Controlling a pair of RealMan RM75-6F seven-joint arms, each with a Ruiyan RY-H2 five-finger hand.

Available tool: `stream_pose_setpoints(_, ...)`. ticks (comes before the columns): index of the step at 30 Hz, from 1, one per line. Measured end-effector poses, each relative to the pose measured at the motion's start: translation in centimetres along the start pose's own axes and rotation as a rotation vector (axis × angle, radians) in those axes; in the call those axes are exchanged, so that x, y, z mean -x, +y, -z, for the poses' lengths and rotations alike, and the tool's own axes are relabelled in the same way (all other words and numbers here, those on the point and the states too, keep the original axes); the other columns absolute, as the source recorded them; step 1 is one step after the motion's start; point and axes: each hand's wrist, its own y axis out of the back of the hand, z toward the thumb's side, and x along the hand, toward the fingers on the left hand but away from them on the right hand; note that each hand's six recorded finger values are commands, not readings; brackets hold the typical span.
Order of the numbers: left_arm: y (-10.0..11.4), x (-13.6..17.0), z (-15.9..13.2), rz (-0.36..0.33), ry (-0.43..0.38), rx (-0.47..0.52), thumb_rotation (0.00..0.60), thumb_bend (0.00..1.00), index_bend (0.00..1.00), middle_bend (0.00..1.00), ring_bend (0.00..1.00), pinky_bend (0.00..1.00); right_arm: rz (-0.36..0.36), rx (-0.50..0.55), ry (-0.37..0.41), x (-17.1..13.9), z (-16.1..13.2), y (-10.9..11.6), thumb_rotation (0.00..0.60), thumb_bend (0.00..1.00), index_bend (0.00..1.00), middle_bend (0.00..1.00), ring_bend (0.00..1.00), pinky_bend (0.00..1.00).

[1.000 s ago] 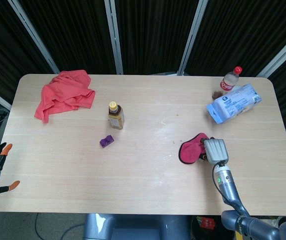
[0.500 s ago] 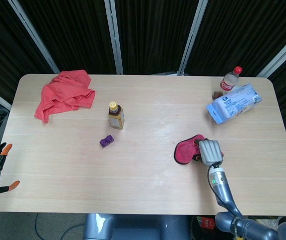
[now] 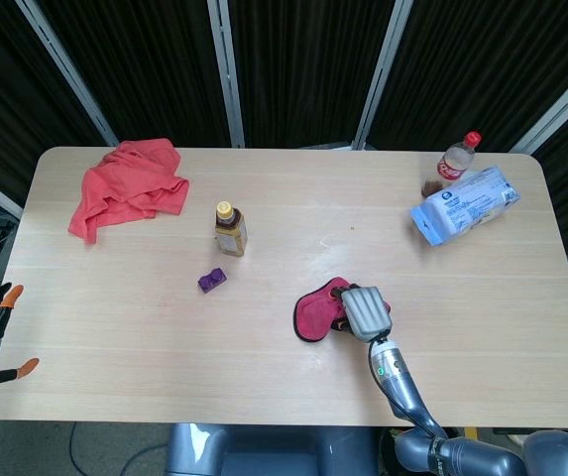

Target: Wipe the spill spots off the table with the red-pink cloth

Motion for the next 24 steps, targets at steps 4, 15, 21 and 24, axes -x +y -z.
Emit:
stream_pose_setpoints(4, 0.0, 0.1, 0.0, -0.001, 0.002, 0.002, 0.600, 0.00, 0.00, 0.00, 0.00, 0.00, -0.005, 0.004, 0.006, 0.4, -0.7, -0.4, 0.600, 0.55, 0.73, 0.61, 0.49, 0.72)
stream_pose_setpoints(15, 0.0, -0.1, 0.0, 0.002, -0.001, 0.019, 0.600, 0.00, 0.00, 0.00, 0.00, 0.00, -0.004, -0.071, -0.095, 2.2, 2.1, -1.4, 0.600, 0.55, 0.73, 0.61, 0.49, 0.72)
stream_pose_setpoints(21, 0.0, -0.1, -0.1, 0.009, -0.004, 0.025, 0.600, 0.00, 0.00, 0.00, 0.00, 0.00, 0.025, -0.096, -0.164, 3.1, 4.6, -0.4, 0.600, 0.55, 0.73, 0.61, 0.49, 0.72)
stream_pose_setpoints(24, -0.1, -0.1, -0.1, 0.010, -0.006, 0.023, 0.600, 0.00, 0.00, 0.00, 0.00, 0.00, 0.040, -0.110, -0.185, 3.1, 5.7, 0.4, 0.600, 0.55, 0.73, 0.61, 0.49, 0.72)
